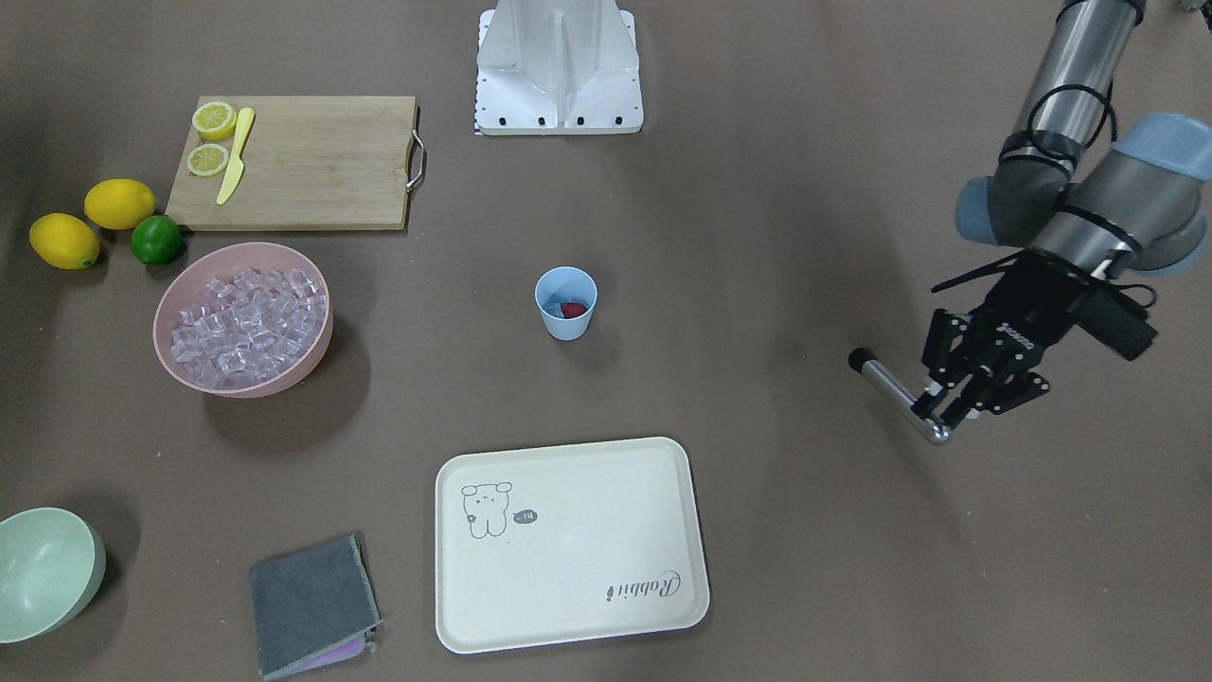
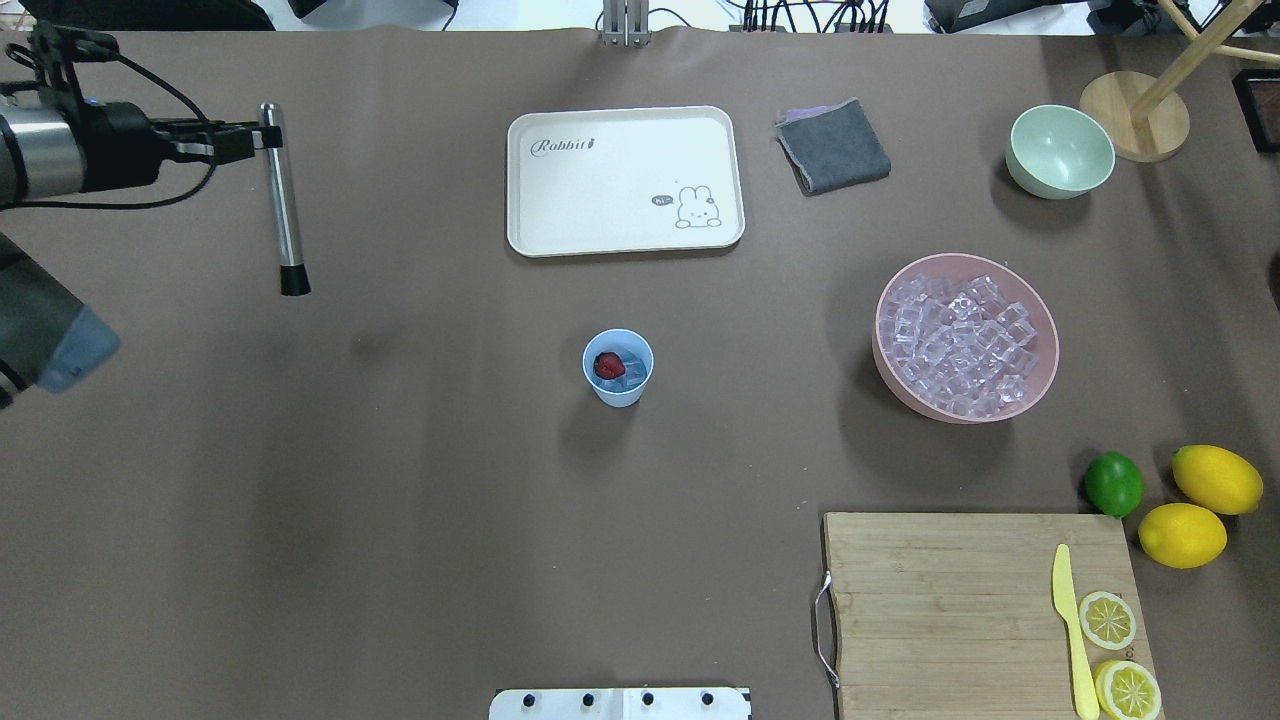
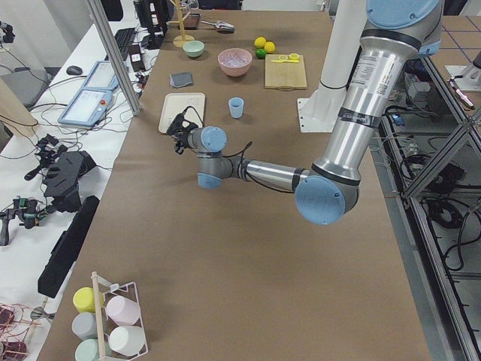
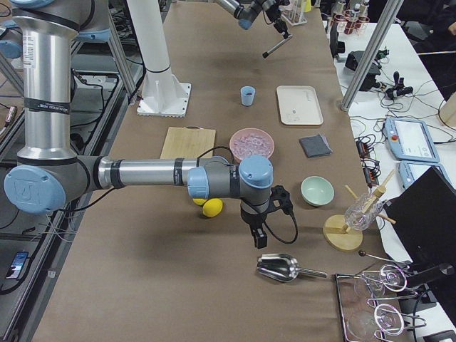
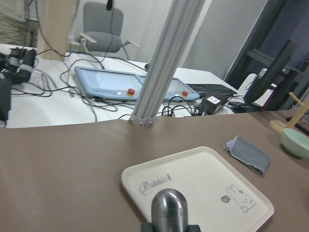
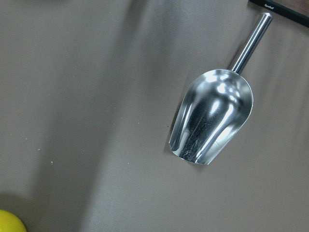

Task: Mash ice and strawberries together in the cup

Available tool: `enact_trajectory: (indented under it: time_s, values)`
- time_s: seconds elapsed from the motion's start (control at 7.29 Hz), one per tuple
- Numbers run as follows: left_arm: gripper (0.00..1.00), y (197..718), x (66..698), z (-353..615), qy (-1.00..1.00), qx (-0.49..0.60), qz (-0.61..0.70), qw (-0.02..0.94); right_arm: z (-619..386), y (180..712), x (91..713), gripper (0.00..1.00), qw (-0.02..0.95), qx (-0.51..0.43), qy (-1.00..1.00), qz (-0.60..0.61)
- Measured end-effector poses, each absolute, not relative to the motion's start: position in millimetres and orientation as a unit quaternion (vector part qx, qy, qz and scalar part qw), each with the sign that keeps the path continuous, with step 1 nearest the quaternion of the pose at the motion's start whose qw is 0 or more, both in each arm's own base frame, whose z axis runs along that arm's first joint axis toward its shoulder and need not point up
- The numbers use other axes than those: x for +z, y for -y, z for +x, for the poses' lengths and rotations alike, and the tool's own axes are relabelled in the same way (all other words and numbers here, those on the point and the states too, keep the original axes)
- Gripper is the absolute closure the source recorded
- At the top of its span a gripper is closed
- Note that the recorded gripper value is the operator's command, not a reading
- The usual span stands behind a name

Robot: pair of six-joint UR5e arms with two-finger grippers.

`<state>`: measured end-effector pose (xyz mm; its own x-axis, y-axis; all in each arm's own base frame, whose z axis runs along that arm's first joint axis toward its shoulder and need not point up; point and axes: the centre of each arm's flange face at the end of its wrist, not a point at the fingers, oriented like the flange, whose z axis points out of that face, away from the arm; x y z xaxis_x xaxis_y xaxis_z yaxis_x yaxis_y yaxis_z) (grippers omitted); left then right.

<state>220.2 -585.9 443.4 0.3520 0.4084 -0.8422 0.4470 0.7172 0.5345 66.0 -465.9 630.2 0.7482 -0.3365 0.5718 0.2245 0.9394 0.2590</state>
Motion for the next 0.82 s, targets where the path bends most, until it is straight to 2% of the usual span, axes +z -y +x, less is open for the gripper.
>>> enact_trajectory:
  time_s: [0.41,0.82]
  values:
    - [1.00,612,482,119,-0.540,-0.028,0.277,0.794,66,466,631,0.01,0.931,-0.150,0.321,0.086]
    - [1.00,567,576,101,-0.512,-0.012,0.207,0.834,66,465,631,0.01,0.931,-0.150,0.321,0.086]
